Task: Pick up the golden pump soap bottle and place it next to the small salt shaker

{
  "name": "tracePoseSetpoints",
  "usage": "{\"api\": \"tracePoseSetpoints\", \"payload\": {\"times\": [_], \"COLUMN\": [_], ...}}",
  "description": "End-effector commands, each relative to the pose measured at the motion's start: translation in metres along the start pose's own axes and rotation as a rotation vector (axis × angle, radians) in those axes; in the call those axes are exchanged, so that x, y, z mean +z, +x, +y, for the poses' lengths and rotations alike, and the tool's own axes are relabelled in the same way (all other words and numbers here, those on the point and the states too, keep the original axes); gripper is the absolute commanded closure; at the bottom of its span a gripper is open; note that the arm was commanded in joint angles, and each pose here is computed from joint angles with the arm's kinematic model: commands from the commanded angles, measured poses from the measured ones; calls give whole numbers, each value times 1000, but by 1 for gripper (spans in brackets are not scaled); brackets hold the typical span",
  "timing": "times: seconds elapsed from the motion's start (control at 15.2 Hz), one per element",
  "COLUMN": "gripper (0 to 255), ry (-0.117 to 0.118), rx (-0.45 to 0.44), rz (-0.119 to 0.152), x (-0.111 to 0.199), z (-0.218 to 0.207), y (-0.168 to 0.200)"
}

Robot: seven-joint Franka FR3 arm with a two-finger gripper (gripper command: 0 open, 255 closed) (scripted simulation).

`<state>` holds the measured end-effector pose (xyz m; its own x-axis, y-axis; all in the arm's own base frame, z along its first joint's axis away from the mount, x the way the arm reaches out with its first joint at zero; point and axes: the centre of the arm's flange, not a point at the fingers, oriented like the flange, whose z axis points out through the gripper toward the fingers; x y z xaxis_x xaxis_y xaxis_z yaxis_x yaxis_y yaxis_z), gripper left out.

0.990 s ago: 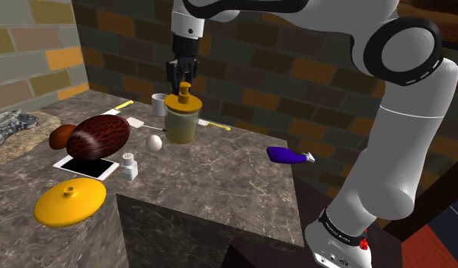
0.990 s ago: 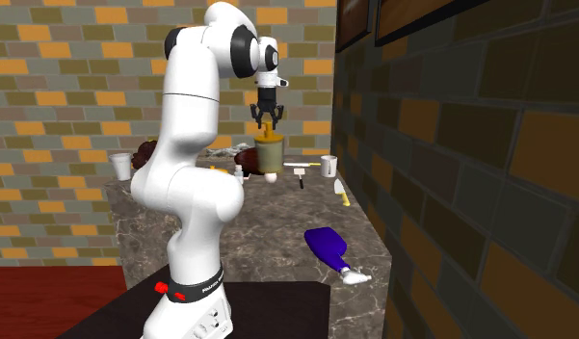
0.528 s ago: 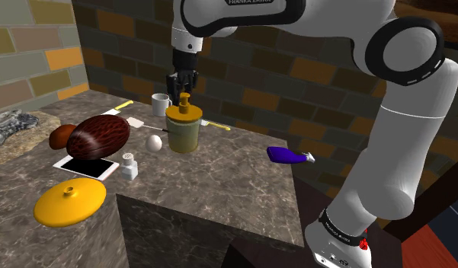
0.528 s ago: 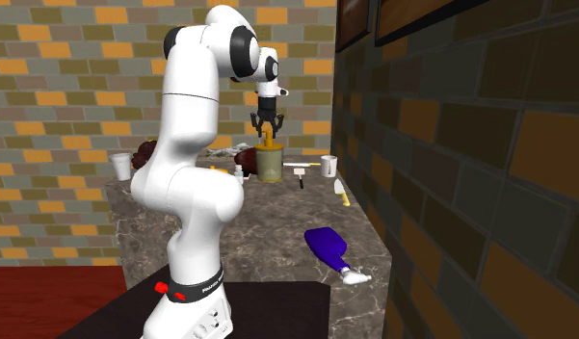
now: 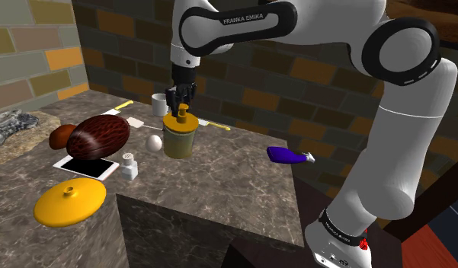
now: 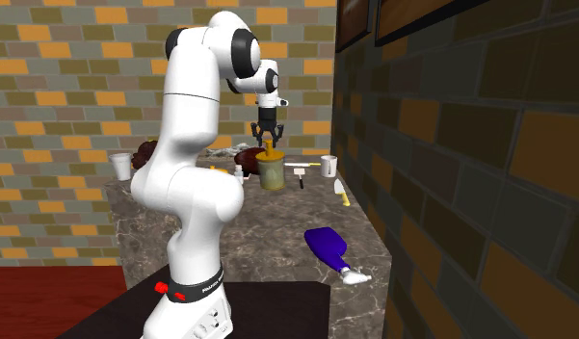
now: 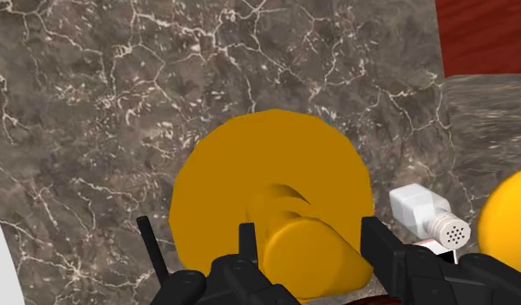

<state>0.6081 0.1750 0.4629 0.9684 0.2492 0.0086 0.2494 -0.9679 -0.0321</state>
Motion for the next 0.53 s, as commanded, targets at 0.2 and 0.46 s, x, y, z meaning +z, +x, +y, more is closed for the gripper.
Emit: {"api": "tracePoseSetpoints", "payload": {"times": [0.2, 0.46], "gripper": [255, 255], "ry": [0, 0], "rx": [0, 0], "rz": [1, 1], "x": [16, 16], "z": [0, 0], "y": [-1, -1]}}
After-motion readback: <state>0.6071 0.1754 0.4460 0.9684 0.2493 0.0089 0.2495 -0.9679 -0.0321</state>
